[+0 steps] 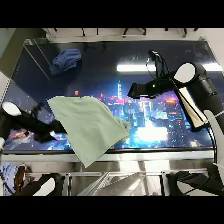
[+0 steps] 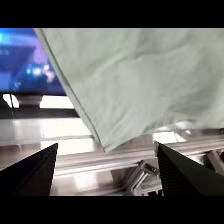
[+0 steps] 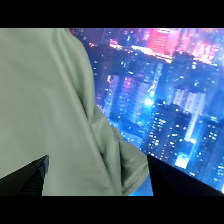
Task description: Fold the shirts.
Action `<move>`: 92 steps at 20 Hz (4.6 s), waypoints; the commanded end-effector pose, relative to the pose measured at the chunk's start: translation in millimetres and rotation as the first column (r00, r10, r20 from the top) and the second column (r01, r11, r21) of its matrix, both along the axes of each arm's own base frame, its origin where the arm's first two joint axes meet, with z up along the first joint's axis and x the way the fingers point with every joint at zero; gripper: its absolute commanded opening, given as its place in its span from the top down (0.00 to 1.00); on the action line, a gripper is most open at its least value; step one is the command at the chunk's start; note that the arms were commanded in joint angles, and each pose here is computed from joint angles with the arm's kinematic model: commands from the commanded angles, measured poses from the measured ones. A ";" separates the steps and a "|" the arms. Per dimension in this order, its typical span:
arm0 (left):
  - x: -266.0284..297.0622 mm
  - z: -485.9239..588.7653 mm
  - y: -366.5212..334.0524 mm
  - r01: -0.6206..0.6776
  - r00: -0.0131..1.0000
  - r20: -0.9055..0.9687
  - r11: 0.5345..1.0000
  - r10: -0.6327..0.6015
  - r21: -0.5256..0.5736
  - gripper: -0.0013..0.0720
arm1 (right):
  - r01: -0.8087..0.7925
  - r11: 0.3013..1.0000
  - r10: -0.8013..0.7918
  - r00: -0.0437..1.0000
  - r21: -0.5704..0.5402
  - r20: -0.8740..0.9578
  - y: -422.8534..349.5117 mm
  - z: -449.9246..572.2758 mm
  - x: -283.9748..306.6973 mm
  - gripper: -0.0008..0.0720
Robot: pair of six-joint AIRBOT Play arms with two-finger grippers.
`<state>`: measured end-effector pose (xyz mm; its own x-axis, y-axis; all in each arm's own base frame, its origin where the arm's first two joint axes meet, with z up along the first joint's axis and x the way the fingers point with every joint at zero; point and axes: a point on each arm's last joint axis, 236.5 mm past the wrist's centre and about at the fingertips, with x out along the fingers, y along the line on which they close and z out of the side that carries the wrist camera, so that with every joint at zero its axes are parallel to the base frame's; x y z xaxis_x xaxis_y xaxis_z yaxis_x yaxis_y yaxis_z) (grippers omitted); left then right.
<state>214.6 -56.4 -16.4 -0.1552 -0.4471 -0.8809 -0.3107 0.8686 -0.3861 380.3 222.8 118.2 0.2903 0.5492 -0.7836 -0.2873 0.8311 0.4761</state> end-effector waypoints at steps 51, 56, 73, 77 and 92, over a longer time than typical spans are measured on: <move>52.7 28.9 114.7 -0.173 0.972 0.203 0.950 0.121 0.262 0.96 | 0.161 0.934 0.049 0.826 0.320 -0.562 43.9 -184.8 -126.8 0.02; 58.5 17.1 97.7 -0.085 0.983 0.177 0.963 0.040 0.256 0.96 | 0.100 0.950 0.083 0.831 0.295 -0.549 88.8 -199.8 -152.3 0.21; 87.1 73.0 113.3 -0.188 0.932 0.349 0.955 0.101 0.227 0.96 | 0.129 0.988 -0.097 0.941 0.079 -0.324 -98.0 -100.5 -144.4 0.94; 111.8 134.0 68.3 -0.094 0.877 0.481 0.986 0.017 0.138 0.96 | 0.146 0.988 -0.139 0.981 0.048 -0.133 -116.4 -49.8 -145.5 0.95; -16.9 459.8 62.8 -0.354 0.279 0.918 0.859 -0.282 0.371 0.97 | 0.455 0.875 -0.179 0.622 -0.165 0.762 -205.3 333.8 -156.0 0.95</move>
